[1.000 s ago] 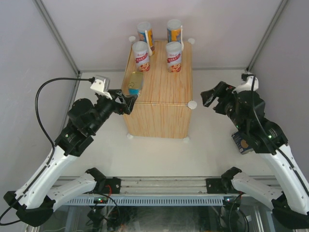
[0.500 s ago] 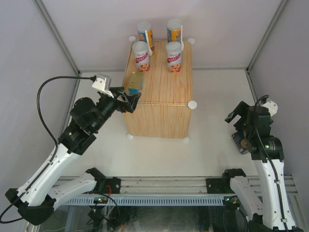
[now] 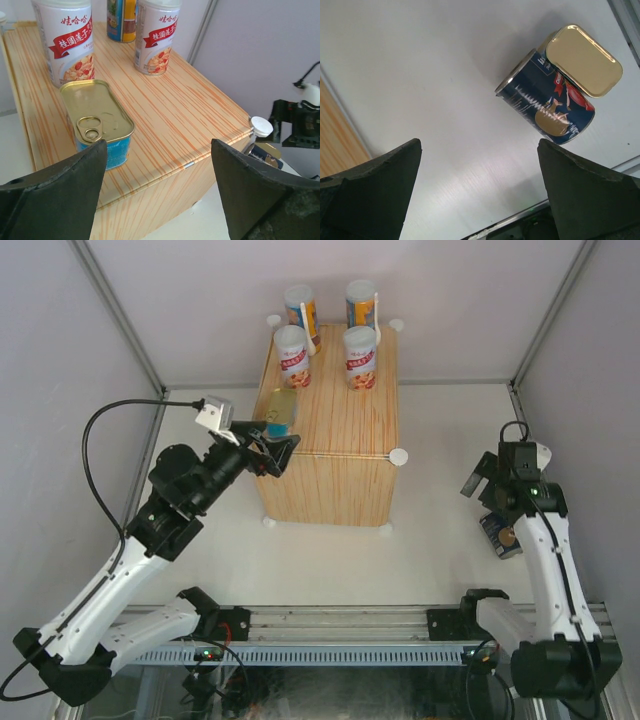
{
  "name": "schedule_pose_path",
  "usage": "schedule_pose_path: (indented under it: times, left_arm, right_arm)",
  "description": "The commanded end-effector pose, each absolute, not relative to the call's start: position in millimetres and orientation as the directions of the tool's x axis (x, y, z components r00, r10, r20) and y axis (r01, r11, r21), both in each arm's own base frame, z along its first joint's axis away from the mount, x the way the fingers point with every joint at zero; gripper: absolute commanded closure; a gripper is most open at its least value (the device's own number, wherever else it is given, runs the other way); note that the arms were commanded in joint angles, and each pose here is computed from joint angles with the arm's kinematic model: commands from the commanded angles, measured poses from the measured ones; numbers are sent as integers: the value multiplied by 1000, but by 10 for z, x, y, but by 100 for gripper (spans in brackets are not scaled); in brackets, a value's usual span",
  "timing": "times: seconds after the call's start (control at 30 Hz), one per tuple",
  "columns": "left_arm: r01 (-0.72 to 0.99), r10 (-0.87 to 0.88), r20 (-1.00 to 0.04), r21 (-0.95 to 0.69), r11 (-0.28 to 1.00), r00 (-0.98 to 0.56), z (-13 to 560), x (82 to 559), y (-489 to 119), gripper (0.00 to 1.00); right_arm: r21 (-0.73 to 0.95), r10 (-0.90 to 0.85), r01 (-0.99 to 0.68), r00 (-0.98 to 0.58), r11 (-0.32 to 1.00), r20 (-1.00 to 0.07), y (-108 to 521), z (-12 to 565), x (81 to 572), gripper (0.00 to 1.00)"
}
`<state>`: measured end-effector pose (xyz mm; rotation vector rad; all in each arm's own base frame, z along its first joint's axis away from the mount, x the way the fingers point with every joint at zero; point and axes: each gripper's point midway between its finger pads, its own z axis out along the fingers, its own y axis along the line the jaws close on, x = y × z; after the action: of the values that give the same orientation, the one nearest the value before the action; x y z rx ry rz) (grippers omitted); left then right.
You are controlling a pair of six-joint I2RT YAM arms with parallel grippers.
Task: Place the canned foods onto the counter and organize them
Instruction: Adjust the canned food at the center of the board.
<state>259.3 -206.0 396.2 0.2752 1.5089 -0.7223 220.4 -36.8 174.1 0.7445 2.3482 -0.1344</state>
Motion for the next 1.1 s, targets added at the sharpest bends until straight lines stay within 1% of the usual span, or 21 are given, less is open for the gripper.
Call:
schedule_pose_path:
  times: [0.0, 0.07, 0.17, 0.3, 0.4, 0.43, 0.53, 0.63, 0.97, 1.07]
  left_arm:
    - [640, -319, -946, -277, 717, -52, 4123, 2508, -2107, 12]
    - [655, -342, -938, -290, 698, -52, 4136, 2476, -2126, 11]
    - [666, -332, -942, -276, 693, -45, 4098, 2433, -2118, 11]
    - [659, -312, -950, -244, 711, -16, 4061, 2377, -2030, 10]
    - [660, -303, -953, -231, 715, -6, 4025, 2347, -2001, 9]
    - [664, -302, -953, -228, 712, -4, 4025, 2336, -2005, 9]
    - [683, -302, -953, -220, 697, 1, 4056, 2298, -2025, 9]
    - [685, -294, -956, -205, 699, 13, 4051, 2283, -2013, 9]
    - [663, -268, -963, -177, 727, 38, 4015, 2278, -1927, 8]
    - [657, -275, -961, -185, 731, 36, 3996, 2268, -1901, 8]
  right_arm:
    - [46, 445, 529, -660, 847, -605, -419, 1834, 2380, 2]
    - [9, 424, 518, -692, 856, -585, -445, 1847, 2456, 2]
    - [-72, 391, 506, -742, 859, -544, -521, 1854, 2508, 2]
    - [-166, 347, 464, -816, 870, -462, -593, 1741, 2420, 1]
    - [-233, 345, 449, -859, 863, -379, -667, 1627, 2291, 1]
    - [-243, 347, 442, -870, 863, -351, -675, 1579, 2251, 1]
    - [-244, 362, 452, -869, 858, -337, -737, 1565, 2234, 1]
    - [-271, 371, 448, -882, 852, -291, -801, 1515, 2206, 1]
    - [-315, 340, 398, -914, 862, -223, -850, 1319, 2381, 1]
    - [-316, 304, 350, -934, 882, -187, -803, 1247, 2395, 2]
